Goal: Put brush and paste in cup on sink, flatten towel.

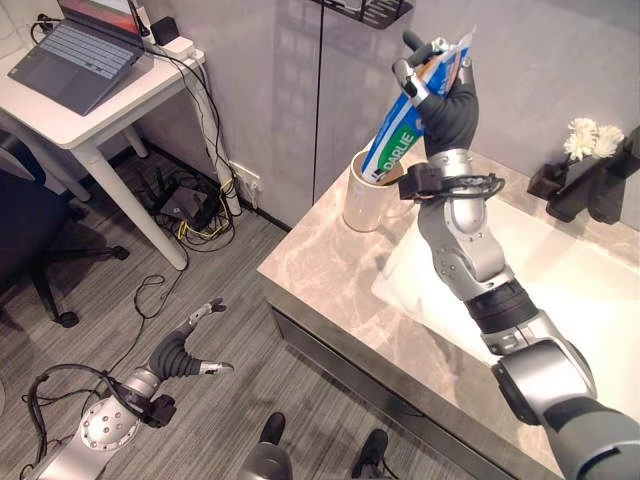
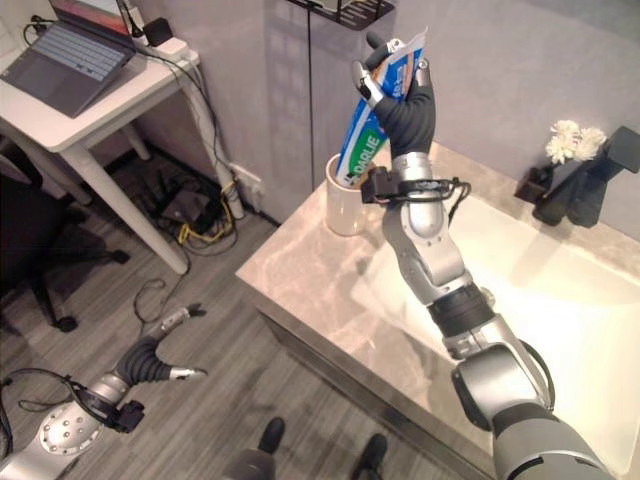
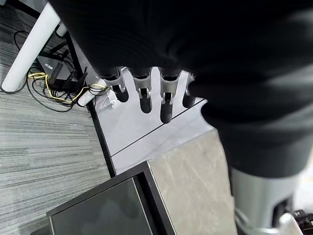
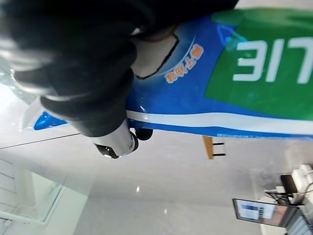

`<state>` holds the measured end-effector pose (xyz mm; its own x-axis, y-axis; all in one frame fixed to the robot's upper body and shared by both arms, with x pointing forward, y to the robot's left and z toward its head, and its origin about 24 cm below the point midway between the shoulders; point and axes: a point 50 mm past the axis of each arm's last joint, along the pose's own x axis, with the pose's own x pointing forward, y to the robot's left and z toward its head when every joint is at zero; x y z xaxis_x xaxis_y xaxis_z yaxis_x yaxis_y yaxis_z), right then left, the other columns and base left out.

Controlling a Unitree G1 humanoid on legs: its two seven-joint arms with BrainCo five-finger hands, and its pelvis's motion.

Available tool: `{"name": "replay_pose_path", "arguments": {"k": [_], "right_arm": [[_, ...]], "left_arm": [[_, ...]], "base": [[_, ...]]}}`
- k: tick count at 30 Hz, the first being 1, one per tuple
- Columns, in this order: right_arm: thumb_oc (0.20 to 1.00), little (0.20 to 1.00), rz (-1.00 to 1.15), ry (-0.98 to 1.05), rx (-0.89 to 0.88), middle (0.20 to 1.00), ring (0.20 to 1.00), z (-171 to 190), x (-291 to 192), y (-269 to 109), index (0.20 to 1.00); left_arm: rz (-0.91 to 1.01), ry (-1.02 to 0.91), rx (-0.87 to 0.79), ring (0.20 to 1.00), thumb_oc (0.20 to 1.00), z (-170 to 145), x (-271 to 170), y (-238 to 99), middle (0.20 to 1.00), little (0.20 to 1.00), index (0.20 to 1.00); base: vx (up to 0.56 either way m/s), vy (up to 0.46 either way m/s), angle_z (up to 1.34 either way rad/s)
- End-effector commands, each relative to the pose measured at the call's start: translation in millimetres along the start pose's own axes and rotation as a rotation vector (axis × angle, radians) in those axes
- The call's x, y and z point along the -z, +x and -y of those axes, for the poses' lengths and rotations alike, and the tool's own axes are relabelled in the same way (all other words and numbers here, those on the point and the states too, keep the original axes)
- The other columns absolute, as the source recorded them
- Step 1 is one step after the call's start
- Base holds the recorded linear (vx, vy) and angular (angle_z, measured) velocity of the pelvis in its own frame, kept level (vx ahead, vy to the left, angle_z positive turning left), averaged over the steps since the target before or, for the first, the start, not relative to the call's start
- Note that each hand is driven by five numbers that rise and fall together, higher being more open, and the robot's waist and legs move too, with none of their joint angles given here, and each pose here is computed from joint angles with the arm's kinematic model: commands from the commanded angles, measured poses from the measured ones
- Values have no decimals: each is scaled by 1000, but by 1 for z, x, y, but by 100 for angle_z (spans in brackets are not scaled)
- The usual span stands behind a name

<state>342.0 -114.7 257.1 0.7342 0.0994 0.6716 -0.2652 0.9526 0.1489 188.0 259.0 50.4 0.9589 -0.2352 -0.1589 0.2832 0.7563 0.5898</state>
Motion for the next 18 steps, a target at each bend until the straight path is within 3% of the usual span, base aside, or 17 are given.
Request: {"name": "replay_pose_path", "arguments": {"k": [1, 14, 15, 18], "right_arm": [[200, 200, 164, -53, -46, 200, 200, 3, -38, 17, 200], [200, 200, 131, -101, -127, 200, 200, -6, -31, 11, 200], [1000, 1000, 116, -112, -131, 1000, 1000, -7, -27, 11, 1000], [1000, 1000, 123, -111, -138, 1000, 1000, -10, -29, 12, 1000]], "left_arm": [[39, 8, -8, 1000, 1000, -7, -7, 2, 1000, 1000, 1000], [37, -6, -25, 1000, 1000, -6, -6, 0, 1000, 1000, 1000], [38, -10, -32, 1000, 1000, -7, -6, 0, 1000, 1000, 1000], [37, -4, -35, 1000, 1000, -7, -5, 0, 1000, 1000, 1000]], "base": [[0, 0, 0], [0, 0, 0], [0, 0, 0], [0, 0, 0]]}}
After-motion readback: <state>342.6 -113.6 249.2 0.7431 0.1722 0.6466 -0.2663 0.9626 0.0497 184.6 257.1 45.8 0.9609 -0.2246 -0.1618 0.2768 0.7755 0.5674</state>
